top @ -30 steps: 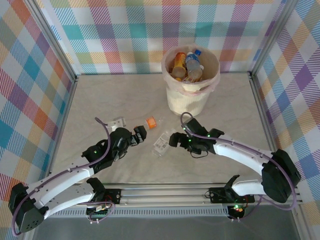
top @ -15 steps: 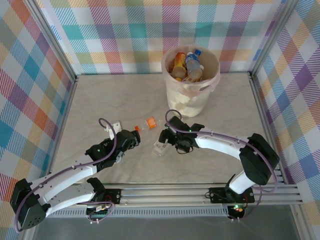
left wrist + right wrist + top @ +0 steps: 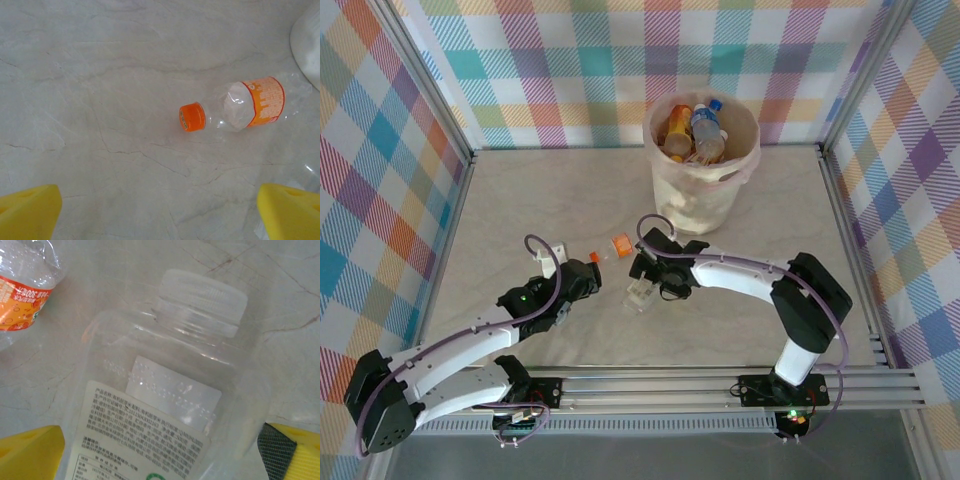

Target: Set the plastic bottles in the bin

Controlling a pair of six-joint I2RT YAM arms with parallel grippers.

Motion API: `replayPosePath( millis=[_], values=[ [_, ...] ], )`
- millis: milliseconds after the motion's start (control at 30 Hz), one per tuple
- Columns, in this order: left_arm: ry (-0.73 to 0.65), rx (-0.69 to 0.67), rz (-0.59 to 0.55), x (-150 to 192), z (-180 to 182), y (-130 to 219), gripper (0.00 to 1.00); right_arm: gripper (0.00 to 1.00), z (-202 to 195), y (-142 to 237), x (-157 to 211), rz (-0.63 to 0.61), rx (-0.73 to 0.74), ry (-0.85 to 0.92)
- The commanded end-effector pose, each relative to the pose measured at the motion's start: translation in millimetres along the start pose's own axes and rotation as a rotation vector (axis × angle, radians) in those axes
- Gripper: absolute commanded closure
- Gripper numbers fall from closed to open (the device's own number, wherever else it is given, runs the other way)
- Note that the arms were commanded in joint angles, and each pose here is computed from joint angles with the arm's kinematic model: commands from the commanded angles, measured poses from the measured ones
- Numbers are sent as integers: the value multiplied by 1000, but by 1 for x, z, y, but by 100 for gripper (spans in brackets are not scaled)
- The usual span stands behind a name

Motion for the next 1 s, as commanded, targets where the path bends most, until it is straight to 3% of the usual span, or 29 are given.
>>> replayPosePath(
  millis=[0, 567, 967],
  values=[
    [-6, 1, 2, -2, -4, -4, 0, 0, 4, -3, -2, -24, 22, -3],
    [-21, -2, 41, 7, -13, -17, 0, 0, -29, -29, 16, 67, 187, 89],
    [-16, 1, 34, 3, -14, -15, 0, 0, -45, 9, -3, 17, 227, 244]
  ],
)
Point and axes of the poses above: each hand's point on the last joint's axis, 136 mm out from that joint toward the fingers, its own y axis back along the fingers, its own z axis along the line the jaws close on, x = y × z, the point moved 3 cm from there along y, back along the fingers, and after that the axes turned 1 degree about -y, right-handed, at the moved point
